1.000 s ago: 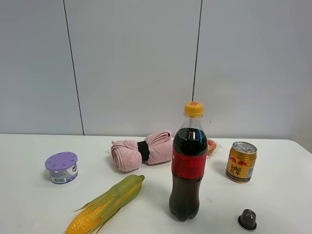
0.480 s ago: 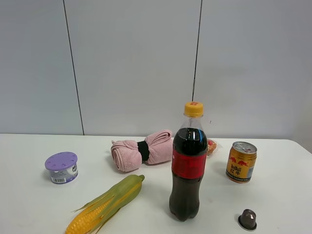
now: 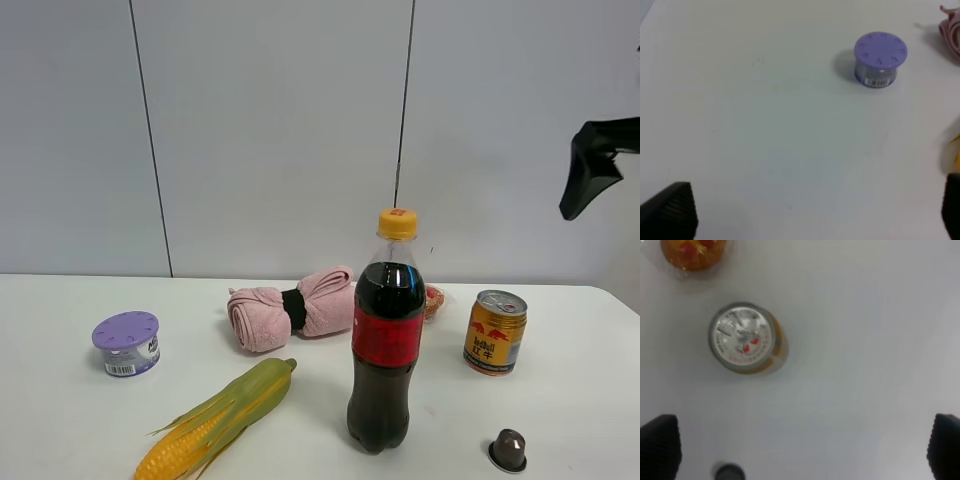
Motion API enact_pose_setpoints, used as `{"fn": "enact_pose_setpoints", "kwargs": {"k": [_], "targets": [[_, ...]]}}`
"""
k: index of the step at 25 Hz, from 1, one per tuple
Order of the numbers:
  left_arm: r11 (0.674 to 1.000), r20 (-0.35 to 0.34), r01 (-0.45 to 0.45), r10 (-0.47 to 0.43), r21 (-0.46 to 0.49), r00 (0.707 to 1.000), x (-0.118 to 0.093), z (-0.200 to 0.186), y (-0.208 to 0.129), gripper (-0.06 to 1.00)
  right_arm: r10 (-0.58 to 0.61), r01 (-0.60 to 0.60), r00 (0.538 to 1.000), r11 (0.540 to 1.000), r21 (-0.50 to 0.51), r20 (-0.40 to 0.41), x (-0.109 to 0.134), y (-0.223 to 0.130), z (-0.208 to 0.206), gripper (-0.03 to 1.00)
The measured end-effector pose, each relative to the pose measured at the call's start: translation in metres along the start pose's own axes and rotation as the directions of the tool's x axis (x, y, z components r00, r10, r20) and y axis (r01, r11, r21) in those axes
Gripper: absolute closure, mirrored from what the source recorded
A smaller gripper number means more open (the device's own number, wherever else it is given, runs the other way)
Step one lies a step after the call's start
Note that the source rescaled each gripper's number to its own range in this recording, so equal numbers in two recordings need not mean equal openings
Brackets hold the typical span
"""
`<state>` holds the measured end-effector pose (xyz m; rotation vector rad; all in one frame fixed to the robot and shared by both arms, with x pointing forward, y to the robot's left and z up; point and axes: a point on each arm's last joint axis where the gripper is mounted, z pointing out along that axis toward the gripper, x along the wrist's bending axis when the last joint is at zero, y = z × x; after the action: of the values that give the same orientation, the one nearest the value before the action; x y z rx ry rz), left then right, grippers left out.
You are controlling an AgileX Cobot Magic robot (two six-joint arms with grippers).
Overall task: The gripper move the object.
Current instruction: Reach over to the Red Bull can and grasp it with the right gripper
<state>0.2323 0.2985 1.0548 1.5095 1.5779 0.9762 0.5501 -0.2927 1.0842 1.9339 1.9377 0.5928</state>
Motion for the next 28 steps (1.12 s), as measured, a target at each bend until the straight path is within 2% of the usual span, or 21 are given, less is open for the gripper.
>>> {"fn": "enact_pose_setpoints", "kwargs": {"k": [6,13,21,28], "targets": [[1.0,0.0,0.0,0.0,0.0,1.0,0.0,0.0,0.0,-0.06,0.007,-0.006,0.999,1.0,0.022,-0.047,0.002,0.007,0.049,-0.03],[1.0,0.0,0.0,0.0,0.0,1.0,0.0,0.0,0.0,-0.06,0.007,-0.007,0.998,1.0,0.002,-0.067,0.003,0.011,0.081,-0.03],[1.0,0.0,0.0,0.0,0.0,1.0,0.0,0.0,0.0,-0.06,-0.14,0.139,0.984,0.99,-0.02,-0.112,0.042,0.009,0.1,-0.03],[1.0,0.0,0.0,0.0,0.0,1.0,0.0,0.0,0.0,-0.06,-0.214,0.212,0.974,0.977,-0.035,-0.072,0.042,0.01,0.101,-0.03]]}}
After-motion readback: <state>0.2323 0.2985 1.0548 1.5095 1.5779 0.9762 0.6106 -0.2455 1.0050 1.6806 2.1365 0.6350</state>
